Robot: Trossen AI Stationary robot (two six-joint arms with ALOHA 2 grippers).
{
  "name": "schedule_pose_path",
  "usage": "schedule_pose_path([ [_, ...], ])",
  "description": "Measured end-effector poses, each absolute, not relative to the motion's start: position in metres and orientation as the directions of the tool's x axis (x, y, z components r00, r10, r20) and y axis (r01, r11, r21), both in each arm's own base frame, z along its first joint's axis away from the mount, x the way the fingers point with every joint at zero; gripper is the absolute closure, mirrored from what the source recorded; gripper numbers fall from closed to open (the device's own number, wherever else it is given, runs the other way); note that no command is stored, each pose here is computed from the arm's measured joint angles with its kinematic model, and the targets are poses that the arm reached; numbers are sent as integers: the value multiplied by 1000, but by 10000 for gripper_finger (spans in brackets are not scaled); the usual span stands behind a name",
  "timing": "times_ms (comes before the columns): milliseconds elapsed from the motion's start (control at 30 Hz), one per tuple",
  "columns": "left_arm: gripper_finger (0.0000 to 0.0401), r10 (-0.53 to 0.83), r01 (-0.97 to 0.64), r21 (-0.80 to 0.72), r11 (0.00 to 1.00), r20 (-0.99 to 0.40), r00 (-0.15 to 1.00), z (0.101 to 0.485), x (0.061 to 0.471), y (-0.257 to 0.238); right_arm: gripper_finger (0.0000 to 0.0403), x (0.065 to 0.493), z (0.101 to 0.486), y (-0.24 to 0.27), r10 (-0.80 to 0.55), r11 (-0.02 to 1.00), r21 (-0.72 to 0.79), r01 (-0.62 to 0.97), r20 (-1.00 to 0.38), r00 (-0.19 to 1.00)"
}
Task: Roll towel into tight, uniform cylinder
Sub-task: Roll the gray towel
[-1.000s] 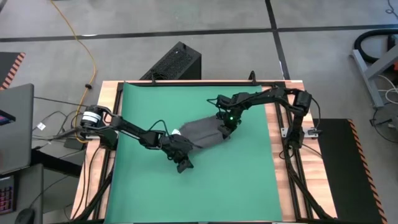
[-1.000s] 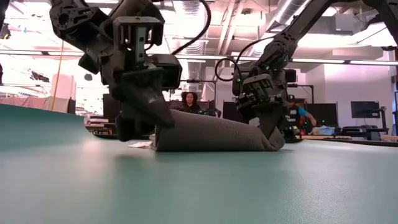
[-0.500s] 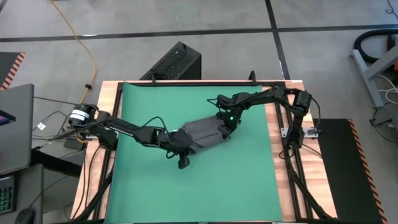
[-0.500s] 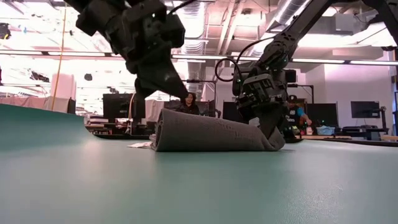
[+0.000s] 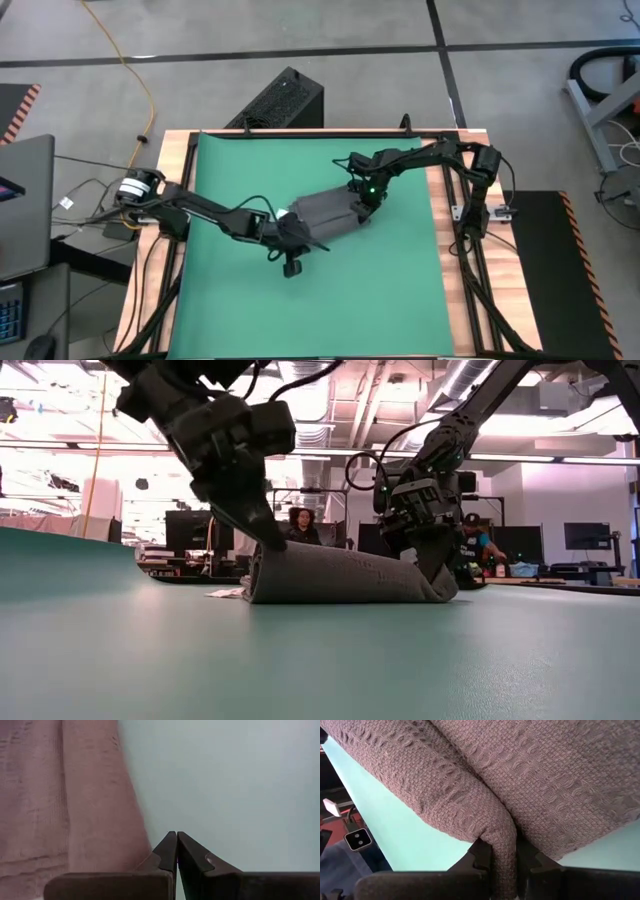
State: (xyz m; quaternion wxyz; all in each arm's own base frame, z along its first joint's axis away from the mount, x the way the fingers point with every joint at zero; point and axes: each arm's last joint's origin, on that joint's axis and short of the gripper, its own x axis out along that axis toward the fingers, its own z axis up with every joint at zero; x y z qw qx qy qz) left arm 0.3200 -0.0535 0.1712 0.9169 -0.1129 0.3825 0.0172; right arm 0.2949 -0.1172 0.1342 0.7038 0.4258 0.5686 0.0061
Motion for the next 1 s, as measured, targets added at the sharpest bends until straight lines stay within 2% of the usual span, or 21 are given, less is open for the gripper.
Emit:
schedule_pose_path([
  [300, 401, 146, -252, -40, 967, -722, 676, 177, 327, -40, 352, 295, 134, -117, 492, 646, 606, 464, -795, 355],
  [633, 401, 195, -342, -48, 939, -745, 638, 175, 326, -16, 352, 295, 134, -117, 490, 649, 605, 461, -796, 355],
  [1000, 401, 218, -425, -84, 901, -760, 612, 144, 307, 7, 352, 297, 134, -112, 493, 658, 604, 450, -797, 348],
])
